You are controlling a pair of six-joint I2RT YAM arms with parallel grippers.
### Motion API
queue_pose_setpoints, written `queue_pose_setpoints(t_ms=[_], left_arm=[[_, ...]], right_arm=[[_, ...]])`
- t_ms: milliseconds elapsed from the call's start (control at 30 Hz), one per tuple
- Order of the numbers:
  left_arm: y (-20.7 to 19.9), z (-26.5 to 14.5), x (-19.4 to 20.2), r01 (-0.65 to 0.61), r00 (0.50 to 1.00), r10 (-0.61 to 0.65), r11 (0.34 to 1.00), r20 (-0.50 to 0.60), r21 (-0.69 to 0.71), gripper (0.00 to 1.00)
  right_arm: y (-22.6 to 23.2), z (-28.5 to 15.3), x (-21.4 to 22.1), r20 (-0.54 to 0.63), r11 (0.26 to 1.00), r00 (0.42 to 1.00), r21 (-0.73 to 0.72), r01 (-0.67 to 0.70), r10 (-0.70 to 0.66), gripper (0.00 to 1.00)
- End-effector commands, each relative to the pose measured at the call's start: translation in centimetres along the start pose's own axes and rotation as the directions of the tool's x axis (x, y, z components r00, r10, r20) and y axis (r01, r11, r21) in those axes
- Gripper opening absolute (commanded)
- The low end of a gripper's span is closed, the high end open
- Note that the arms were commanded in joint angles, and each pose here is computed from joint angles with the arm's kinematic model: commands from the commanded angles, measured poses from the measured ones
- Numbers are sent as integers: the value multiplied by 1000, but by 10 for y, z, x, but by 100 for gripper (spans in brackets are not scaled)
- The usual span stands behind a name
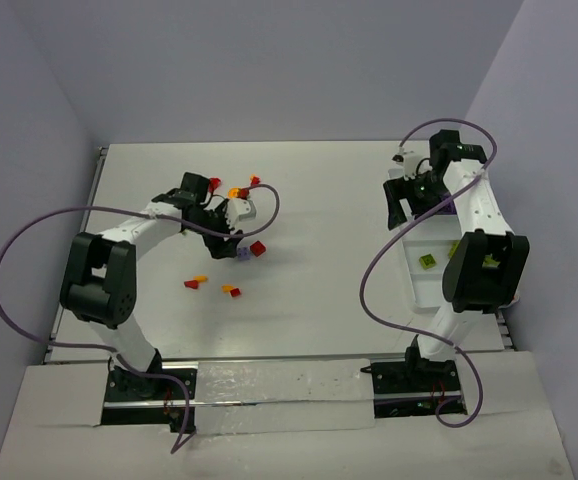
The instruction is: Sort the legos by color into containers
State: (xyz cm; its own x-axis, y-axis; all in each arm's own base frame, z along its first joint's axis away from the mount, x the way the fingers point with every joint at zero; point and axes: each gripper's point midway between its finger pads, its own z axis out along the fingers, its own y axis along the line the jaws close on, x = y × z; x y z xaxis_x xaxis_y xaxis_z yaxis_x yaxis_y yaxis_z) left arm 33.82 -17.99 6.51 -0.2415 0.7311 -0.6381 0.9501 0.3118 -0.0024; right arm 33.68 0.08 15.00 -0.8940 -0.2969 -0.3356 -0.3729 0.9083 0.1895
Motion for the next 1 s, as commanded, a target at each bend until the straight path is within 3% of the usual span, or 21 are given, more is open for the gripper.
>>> queue_pose_setpoints(t_ms=[0, 267, 367, 633, 733, 867, 967], left_arm=[[11, 22, -14, -145, 988, 144, 989, 46, 13, 76], [3, 44, -8, -166, 986, 166, 984, 13, 63, 77], [1, 48, -8, -166, 986, 166, 984, 8, 63, 72], [8, 51, -9, -159, 987, 159, 987, -3, 16, 40], [7, 44, -17, -163, 986, 163, 987, 20, -5, 29], [-2, 19, -50, -179, 978, 182, 983, 103, -42, 11], [-21, -1, -88, -183, 965, 189, 982, 182, -52, 3]], right_arm=[[17, -20, -9, 59, 1000, 998, -25, -3, 4, 92], [23, -23, -13, 77, 1000, 997, -28, 4, -2, 92], [24, -22, -14, 86, 1000, 996, -30, 2, 0, 92], [51, -17, -34, 170, 990, 983, -135, -45, 68, 91], [78, -6, -46, 214, 958, 967, -276, -76, 138, 91], [123, 6, -56, 205, 886, 959, -457, -83, 196, 91], [176, 16, -55, 173, 825, 978, -565, 0, 119, 92]])
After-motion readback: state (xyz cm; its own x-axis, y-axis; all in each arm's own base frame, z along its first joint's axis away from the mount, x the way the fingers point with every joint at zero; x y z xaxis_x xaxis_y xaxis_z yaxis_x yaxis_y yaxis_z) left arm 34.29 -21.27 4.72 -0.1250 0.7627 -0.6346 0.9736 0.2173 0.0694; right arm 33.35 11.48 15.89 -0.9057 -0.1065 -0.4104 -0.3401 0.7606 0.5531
